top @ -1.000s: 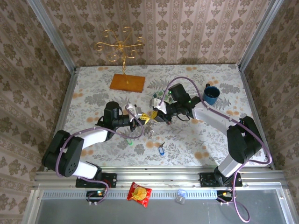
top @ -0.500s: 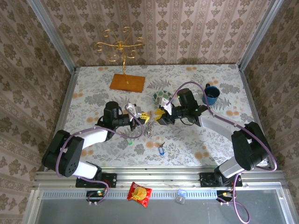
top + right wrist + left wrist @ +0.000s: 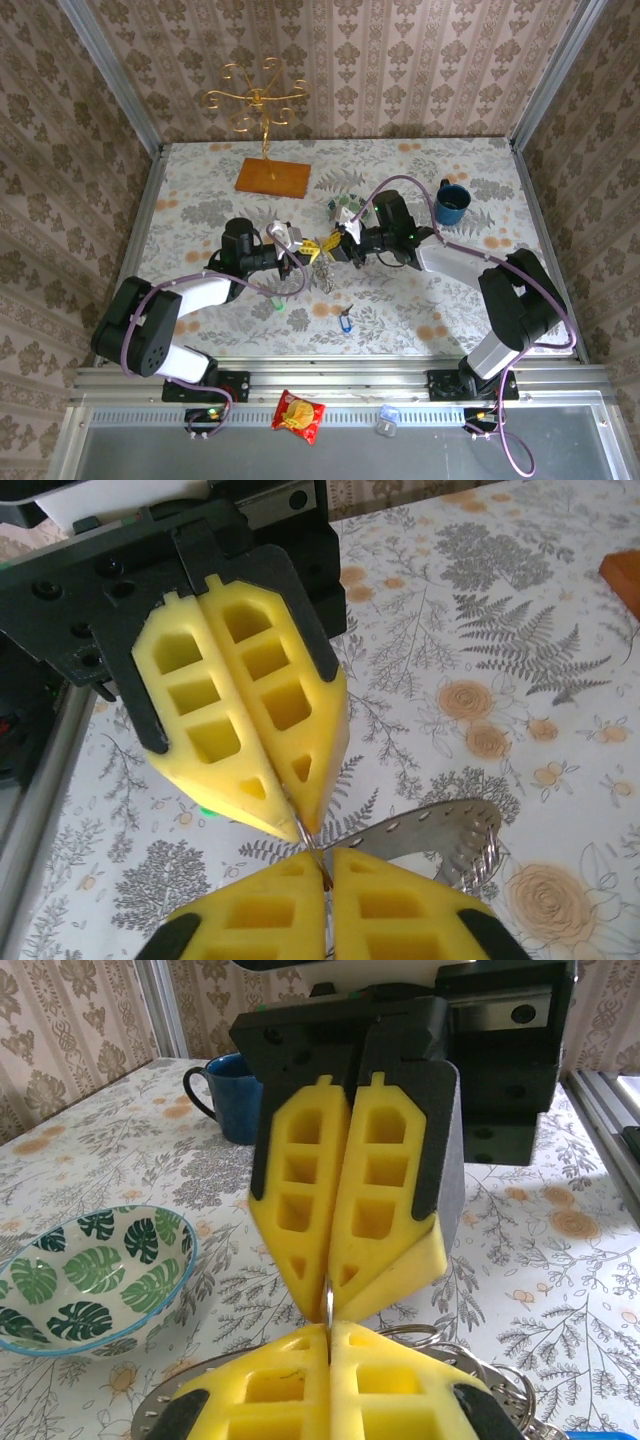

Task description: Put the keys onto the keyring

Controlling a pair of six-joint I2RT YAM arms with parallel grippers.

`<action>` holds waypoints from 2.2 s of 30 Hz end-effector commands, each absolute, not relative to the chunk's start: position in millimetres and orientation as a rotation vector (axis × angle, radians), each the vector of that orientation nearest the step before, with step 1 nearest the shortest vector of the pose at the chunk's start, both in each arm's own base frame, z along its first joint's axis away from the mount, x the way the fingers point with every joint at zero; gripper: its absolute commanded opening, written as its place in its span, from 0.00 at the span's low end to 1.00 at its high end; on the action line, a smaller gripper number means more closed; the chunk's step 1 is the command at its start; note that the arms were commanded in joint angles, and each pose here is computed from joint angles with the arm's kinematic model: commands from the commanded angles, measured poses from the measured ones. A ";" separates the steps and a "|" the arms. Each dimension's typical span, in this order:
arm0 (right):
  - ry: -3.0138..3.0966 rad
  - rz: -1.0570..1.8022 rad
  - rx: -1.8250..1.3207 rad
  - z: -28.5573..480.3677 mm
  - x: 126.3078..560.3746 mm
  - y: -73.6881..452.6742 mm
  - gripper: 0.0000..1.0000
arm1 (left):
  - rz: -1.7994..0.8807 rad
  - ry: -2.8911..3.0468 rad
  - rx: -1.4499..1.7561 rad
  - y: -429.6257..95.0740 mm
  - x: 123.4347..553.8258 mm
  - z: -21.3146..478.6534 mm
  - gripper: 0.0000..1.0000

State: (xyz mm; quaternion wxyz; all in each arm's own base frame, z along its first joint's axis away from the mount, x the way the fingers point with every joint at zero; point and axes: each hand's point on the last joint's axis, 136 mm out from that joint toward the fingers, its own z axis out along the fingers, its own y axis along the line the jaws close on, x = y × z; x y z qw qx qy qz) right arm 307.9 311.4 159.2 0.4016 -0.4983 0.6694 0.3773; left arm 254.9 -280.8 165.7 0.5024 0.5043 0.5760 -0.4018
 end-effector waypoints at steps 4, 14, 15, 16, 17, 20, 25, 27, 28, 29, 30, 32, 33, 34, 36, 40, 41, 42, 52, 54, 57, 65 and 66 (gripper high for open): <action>1.610 1.016 -1.300 174.5 301.0 319.0 0.00 | -0.981 1.372 1.221 -282.2 252.3 167.2 0.00; 1.691 0.867 -1.532 160.6 288.0 314.4 0.00 | -0.934 1.394 1.275 -281.5 252.2 166.2 0.21; 1.692 0.860 -1.549 162.4 287.3 315.0 0.00 | -0.934 1.392 1.284 -282.1 251.2 166.5 0.21; 1.694 0.856 -1.562 162.2 286.3 315.6 0.00 | -0.932 1.392 1.292 -282.6 251.1 167.2 0.21; 1.688 0.845 -1.575 164.3 286.1 316.3 0.00 | -0.928 1.393 1.303 -282.9 251.0 167.0 0.21; 1.694 0.803 -1.629 161.9 283.7 318.5 0.00 | -0.927 1.390 1.327 -284.5 248.9 167.2 0.21; 1.697 0.765 -1.657 161.1 284.9 320.4 0.00 | -0.925 1.381 1.334 -283.6 246.7 169.7 0.20; 1.695 0.758 -1.661 160.5 284.8 321.3 0.00 | -0.932 1.378 1.338 -283.7 245.0 170.1 0.20; 1.696 0.750 -1.663 159.9 285.0 321.6 0.00 | -0.932 1.376 1.338 -283.9 245.2 170.9 0.20; 1.692 0.745 -1.670 159.9 284.5 322.5 0.00 | -0.935 1.374 1.339 -283.9 244.8 171.1 0.20; 1.696 0.743 -1.680 157.6 283.5 322.9 0.00 | -0.938 1.373 1.341 -284.0 244.5 170.9 0.19; 1.689 0.743 -1.691 158.6 282.5 325.0 0.00 | -0.943 1.370 1.342 -284.4 244.2 171.4 0.17; 1.686 0.746 -1.696 158.7 281.5 325.7 0.00 | -0.945 1.370 1.345 -284.9 243.7 171.0 0.16; 1.680 0.751 -1.698 159.5 280.8 327.0 0.00 | -0.947 1.372 1.344 -284.7 244.1 170.8 0.14; 1.672 0.757 -1.699 161.1 280.2 328.2 0.00 | -0.948 1.370 1.348 -285.0 243.8 170.7 0.12; 1.664 0.752 -1.703 161.8 280.1 329.0 0.04 | -0.946 1.363 1.351 -285.6 243.8 171.3 0.04; 1.674 0.744 -1.698 160.8 281.4 328.0 0.15 | -0.941 1.358 1.353 -285.5 243.9 171.9 0.00; 1.677 0.734 -1.690 161.0 282.5 327.4 0.21 | -0.935 1.356 1.355 -285.3 244.0 171.4 0.00; 1.708 0.560 -1.076 207.9 328.2 275.6 0.32 | -0.765 1.337 1.387 -282.6 246.5 168.6 0.00; 1.727 0.543 -0.974 215.5 325.6 262.3 0.33 | -0.729 1.325 1.397 -282.7 246.2 168.0 0.00; 1.834 0.553 -0.787 214.4 321.5 242.5 0.35 | -0.687 1.305 1.404 -282.3 245.4 169.7 0.00; 1.918 0.571 -0.294 207.8 312.5 191.2 0.29 | -0.587 1.210 1.436 -287.5 238.9 171.7 0.00; 1.901 0.565 -0.262 206.8 310.6 185.6 0.28 | -0.575 1.194 1.442 -288.1 238.1 172.5 0.00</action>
